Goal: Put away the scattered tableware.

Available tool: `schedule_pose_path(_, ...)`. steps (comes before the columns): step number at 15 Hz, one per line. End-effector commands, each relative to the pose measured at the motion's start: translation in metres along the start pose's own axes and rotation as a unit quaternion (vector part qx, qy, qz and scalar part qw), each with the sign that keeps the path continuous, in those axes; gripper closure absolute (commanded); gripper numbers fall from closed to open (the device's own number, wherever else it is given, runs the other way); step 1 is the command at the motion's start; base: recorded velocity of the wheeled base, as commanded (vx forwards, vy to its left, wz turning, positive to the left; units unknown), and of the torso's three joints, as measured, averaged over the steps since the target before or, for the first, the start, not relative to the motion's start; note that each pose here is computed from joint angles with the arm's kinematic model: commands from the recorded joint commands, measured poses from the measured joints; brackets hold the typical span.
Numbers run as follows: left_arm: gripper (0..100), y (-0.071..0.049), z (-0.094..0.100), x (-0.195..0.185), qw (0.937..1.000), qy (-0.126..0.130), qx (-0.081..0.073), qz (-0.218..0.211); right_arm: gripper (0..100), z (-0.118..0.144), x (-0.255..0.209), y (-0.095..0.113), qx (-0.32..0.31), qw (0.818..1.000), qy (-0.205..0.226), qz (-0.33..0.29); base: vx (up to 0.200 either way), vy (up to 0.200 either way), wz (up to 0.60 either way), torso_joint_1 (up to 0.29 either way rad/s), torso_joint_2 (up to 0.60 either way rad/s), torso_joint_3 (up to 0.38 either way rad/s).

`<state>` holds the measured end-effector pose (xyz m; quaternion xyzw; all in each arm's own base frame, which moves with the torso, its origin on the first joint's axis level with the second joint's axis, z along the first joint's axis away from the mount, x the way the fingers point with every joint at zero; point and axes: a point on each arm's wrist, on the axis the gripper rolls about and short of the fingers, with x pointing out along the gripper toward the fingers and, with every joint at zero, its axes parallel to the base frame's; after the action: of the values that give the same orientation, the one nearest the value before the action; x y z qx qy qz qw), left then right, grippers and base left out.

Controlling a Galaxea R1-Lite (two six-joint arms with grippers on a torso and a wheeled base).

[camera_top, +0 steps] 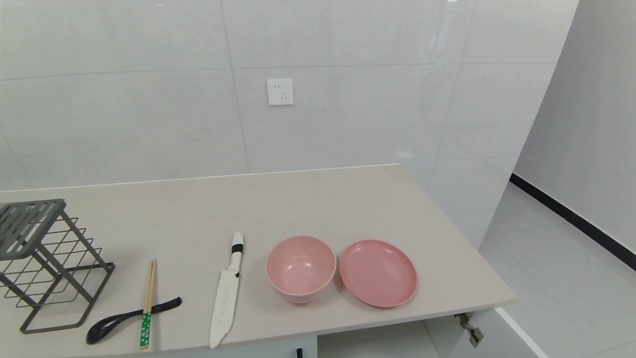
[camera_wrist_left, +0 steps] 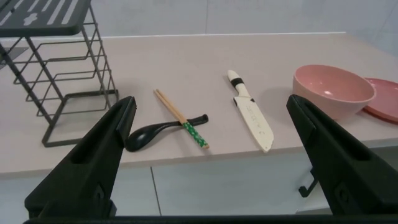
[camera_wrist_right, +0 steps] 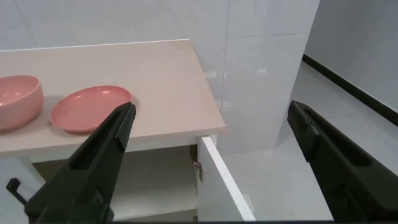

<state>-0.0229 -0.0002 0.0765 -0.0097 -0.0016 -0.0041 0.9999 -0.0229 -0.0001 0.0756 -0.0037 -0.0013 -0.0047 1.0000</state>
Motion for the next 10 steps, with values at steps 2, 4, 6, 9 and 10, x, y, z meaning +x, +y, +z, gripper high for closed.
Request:
schedule_pose_path(2, 0, 0.0, 0.0, 0.0, 1.0, 0.0, 0.0, 0.0, 0, 0.0001, 0.0001, 0.0, 0.0, 1.0, 0.001, 0.0, 0.0, 0.0, 0.0, 0.366, -0.19, 0.171)
schedule_pose_path(4, 0, 0.0, -0.0002, 0.0, 1.0, 0.001, 0.0, 0.0, 0, 0.0001, 0.0001, 0.0, 0.0, 1.0, 0.001, 0.0, 0.0, 0.0, 0.0, 0.374, -0.22, 0.151)
schedule_pose_path(6, 0, 0.0, 0.0, 0.0001, 1.0, 0.001, 0.0, 0.0, 0, 0.0001, 0.0001, 0.0, 0.001, 1.0, 0.001, 0.0, 0.0, 0.0, 0.0, 0.288, -0.18, 0.102)
schedule_pose_path(9, 0, -0.0001, -0.0002, 0.0, 1.0, 0.001, 0.007, -0.001, 0, 0.0002, 0.0001, 0.0, 0.001, 1.0, 0.0, 0.0, 0.0, 0.0, 0.0, 0.063, -0.04, 0.023)
schedule_pose_path(10, 0, -0.0001, -0.0003, 0.0, 1.0, 0.002, 0.009, -0.001, 0, 0.0002, 0.0001, 0.0, 0.001, 1.0, 0.0, 0.001, 0.0, 0.0, 0.0, 0.0, 0.0, 0.0)
